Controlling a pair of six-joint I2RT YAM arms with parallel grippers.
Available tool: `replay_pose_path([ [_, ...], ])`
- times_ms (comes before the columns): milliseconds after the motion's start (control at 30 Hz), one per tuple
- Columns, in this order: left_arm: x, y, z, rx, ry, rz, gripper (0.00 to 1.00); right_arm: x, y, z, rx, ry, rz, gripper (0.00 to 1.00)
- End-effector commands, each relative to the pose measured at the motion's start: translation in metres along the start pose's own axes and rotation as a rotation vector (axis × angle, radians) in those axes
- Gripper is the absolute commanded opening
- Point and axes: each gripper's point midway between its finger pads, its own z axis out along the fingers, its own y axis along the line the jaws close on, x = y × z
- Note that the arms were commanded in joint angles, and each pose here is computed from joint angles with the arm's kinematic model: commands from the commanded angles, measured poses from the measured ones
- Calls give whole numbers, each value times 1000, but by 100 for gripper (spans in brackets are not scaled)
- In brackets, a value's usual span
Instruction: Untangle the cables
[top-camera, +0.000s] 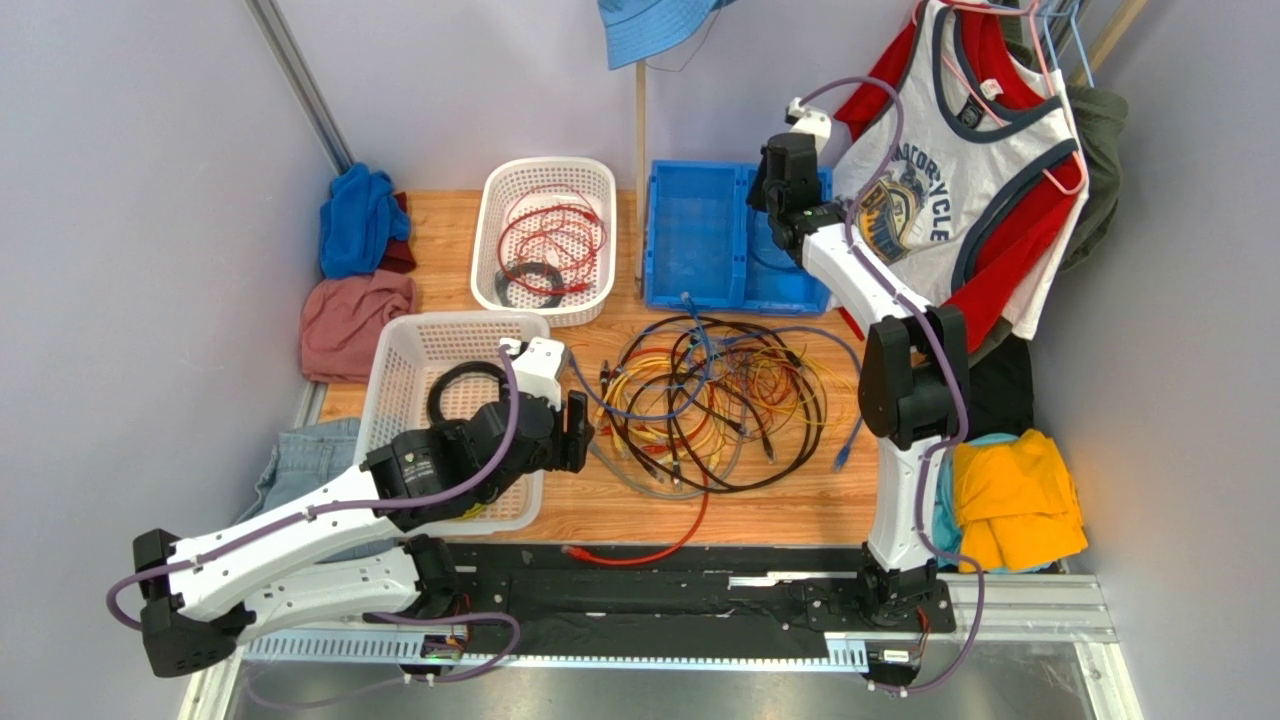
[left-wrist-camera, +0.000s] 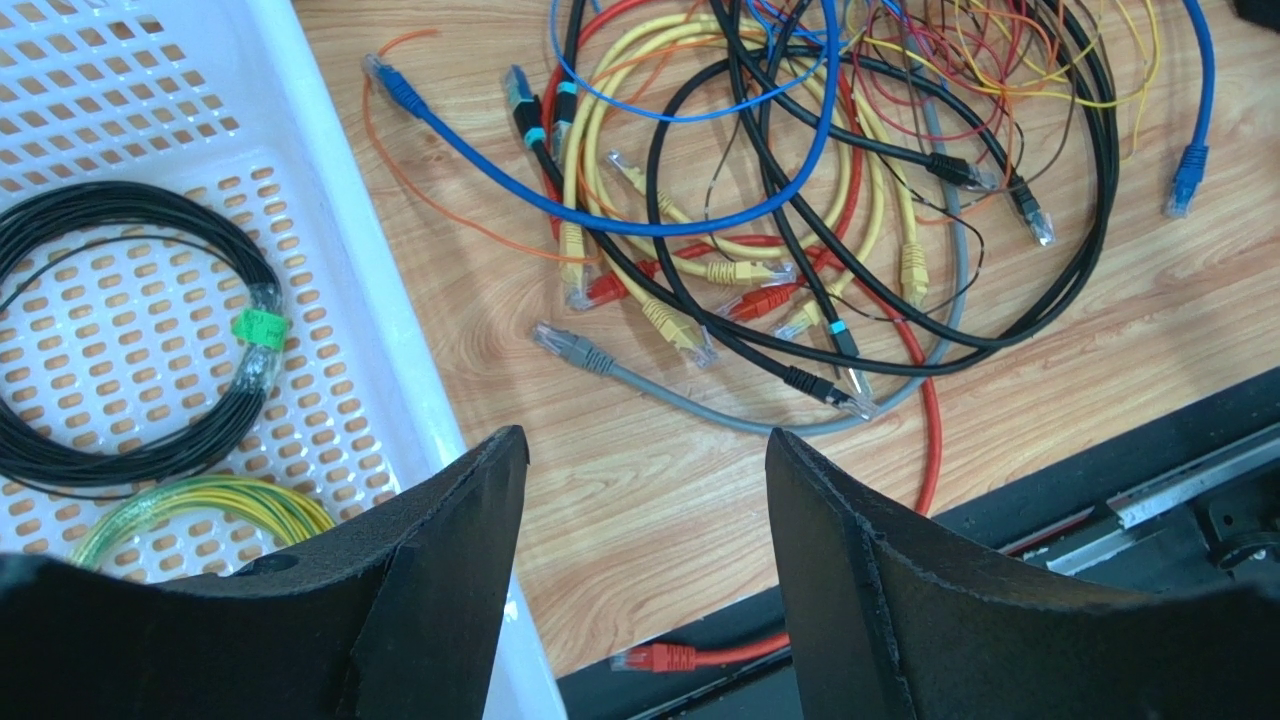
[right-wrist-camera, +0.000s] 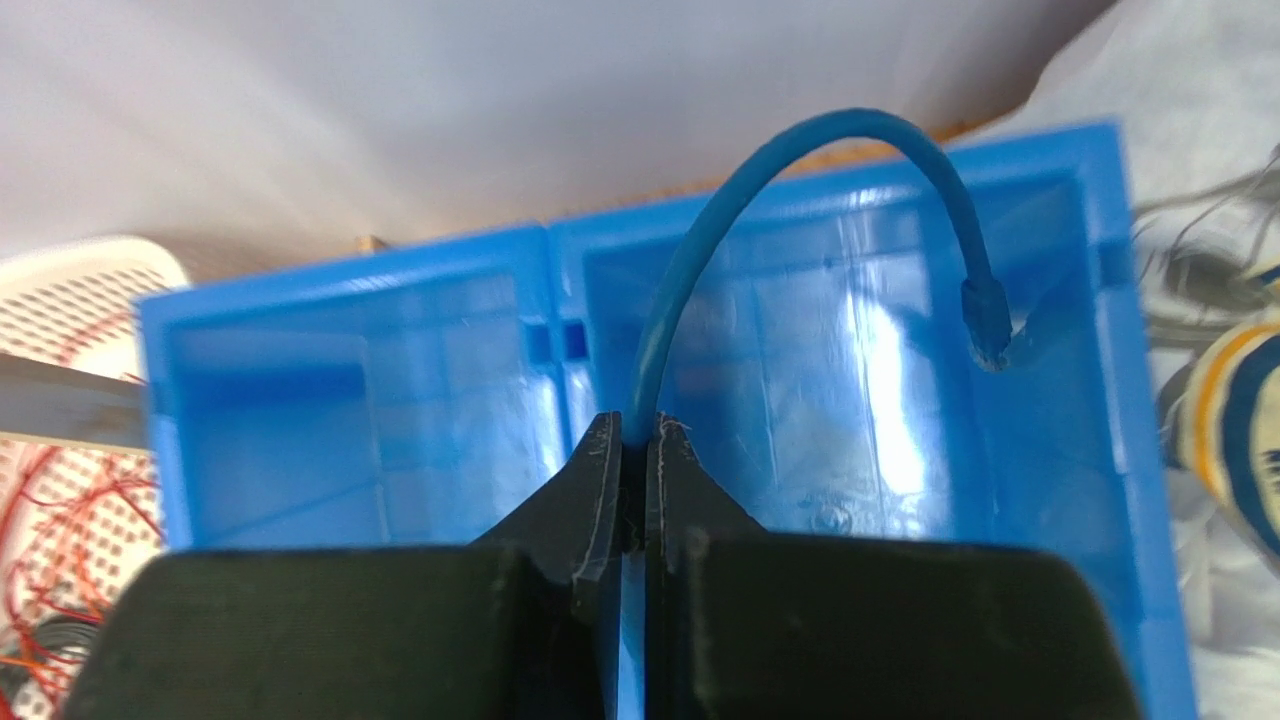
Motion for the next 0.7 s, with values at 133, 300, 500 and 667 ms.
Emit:
replay_pose_path([
  [133,-14,-17,0,55,-24,-42,68,28,-10,5,20,74,20,15],
  [300,-16,-18,-3,65,-26,-47,68,15,-12,-9,27,53,42,70],
  [500,-23,-16,-7,68,-56,-59,68,-13,-8,-44,23,24,121,76],
  [667,-29,-17,-10,76,-72,-65,68,-13,-4,-84,-4,12,161,77],
])
